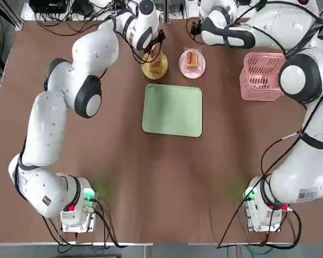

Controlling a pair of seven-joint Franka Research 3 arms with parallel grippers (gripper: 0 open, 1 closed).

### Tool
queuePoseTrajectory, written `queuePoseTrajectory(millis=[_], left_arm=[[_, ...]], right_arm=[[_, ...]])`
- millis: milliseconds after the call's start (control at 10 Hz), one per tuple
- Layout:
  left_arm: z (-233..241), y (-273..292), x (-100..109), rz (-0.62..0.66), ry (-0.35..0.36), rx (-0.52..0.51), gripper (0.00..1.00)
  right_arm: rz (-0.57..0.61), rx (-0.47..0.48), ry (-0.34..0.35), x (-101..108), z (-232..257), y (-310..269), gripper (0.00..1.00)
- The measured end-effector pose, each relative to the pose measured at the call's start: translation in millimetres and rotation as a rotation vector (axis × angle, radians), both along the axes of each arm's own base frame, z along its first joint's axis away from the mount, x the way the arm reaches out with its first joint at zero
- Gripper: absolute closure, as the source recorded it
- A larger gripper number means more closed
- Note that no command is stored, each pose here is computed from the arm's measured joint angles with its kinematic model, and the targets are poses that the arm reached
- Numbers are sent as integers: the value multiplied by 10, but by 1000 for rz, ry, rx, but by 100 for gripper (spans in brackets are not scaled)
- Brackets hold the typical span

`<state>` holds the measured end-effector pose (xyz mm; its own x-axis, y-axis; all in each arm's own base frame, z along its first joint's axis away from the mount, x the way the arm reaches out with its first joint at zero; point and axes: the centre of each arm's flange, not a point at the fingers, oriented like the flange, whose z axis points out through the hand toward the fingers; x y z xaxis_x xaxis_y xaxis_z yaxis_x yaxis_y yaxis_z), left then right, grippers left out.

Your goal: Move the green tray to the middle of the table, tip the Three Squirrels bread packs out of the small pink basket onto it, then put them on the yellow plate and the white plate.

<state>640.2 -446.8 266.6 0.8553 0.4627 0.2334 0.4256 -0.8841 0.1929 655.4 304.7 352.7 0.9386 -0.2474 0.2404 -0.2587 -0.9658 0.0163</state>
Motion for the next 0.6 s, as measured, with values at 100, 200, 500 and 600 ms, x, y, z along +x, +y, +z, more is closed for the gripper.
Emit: queuePoseTrajectory(millis=[100, 200, 500, 600], left_arm=[[37, 14, 6, 3, 2, 2, 0], [75, 31, 19, 7, 0, 2, 0], [132, 86, 39, 17, 10, 15, 0], [141, 88, 39, 18, 11, 15, 0]], right_arm=[[-2, -33, 3, 5, 306, -182, 1], [-2, -44, 23, -39, 642, -338, 1], [36, -23, 116, -224, 1598, -1075, 1], [40, -4, 140, -271, 1853, -1447, 1]])
